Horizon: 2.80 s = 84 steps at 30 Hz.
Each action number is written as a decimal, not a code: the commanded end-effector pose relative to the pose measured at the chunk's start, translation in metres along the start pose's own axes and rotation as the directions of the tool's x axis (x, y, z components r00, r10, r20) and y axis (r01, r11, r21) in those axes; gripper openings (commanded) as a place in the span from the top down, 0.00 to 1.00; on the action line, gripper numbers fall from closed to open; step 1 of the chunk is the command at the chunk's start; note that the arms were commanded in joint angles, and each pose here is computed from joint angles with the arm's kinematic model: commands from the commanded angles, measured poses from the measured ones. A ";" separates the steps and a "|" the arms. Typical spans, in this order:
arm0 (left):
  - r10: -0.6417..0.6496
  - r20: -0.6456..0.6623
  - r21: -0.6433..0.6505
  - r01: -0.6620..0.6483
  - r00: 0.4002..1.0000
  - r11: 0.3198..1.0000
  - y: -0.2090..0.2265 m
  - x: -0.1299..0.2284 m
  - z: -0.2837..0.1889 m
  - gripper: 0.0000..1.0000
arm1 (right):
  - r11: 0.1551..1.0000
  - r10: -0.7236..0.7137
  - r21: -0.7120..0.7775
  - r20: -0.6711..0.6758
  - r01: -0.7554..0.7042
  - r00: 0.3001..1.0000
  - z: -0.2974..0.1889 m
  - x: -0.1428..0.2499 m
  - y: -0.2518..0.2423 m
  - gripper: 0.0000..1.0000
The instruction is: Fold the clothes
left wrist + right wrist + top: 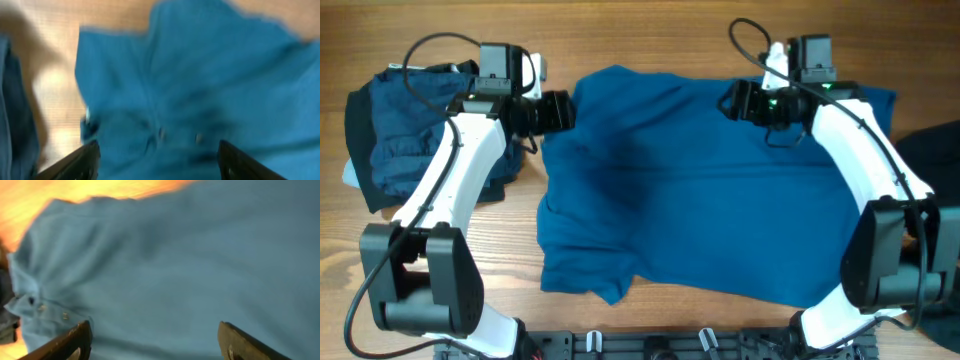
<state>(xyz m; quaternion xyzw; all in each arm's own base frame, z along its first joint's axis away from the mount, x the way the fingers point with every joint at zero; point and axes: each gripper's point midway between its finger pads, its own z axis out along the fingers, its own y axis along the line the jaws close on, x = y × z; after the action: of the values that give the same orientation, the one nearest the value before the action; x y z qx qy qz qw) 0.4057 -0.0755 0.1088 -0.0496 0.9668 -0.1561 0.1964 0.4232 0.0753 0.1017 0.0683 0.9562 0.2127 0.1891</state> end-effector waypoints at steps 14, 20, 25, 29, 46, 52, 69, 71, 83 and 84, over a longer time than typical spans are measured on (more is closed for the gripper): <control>-0.223 -0.291 -0.275 0.142 0.930 0.951 0.036 0.127 -0.082 0.15 | 0.890 0.359 0.245 0.147 -0.385 0.922 -0.200 0.090 -0.045 0.01; -0.282 -0.294 -0.275 0.202 0.913 0.940 0.051 0.157 -0.036 0.14 | 0.839 0.439 0.320 0.081 -0.440 0.895 -0.174 0.114 -0.069 0.01; -0.288 -0.296 -0.260 0.213 0.911 0.942 0.061 0.176 -0.001 0.28 | 0.785 0.529 0.358 0.036 -0.505 0.848 -0.147 0.138 -0.101 0.01; -0.298 -0.349 -0.263 0.213 0.888 0.941 0.063 0.190 0.009 0.40 | 0.723 0.611 0.390 0.022 -0.570 0.791 -0.141 0.159 -0.128 0.01; -0.374 -0.587 -0.307 0.230 0.718 0.924 0.056 0.256 -0.015 0.30 | 0.551 0.800 0.325 0.055 -0.769 0.597 -0.145 0.189 -0.168 0.01; -0.367 -0.610 -0.255 0.264 0.702 0.930 0.052 0.275 -0.004 0.61 | 0.542 0.812 0.318 0.041 -0.778 0.583 -0.141 0.189 -0.170 0.01; -0.252 -0.420 0.037 0.294 0.872 0.955 -0.002 0.173 -0.018 0.96 | 0.393 0.897 0.370 0.047 -0.842 0.440 -0.125 0.219 -0.191 0.00; -0.245 -0.404 0.048 0.288 0.881 0.957 -0.003 0.168 -0.017 0.96 | 0.322 0.924 0.383 0.072 -0.866 0.376 -0.121 0.233 -0.204 0.00; -0.242 -0.398 0.052 0.286 0.885 0.957 -0.004 0.166 -0.016 0.96 | 0.027 0.951 0.402 0.271 -0.915 0.147 -0.148 0.288 -0.272 0.01; -0.243 -0.398 0.052 0.286 0.885 0.957 -0.004 0.166 -0.016 0.96 | 0.015 0.949 0.408 0.281 -0.913 0.141 -0.150 0.290 -0.273 0.03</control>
<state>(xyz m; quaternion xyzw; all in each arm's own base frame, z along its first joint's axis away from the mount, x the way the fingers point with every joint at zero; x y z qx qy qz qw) 0.2427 -0.0964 0.0571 -0.1457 0.9621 -0.2289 -0.0289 0.0981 -0.1614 0.0150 0.7096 0.7009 0.0577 -0.0428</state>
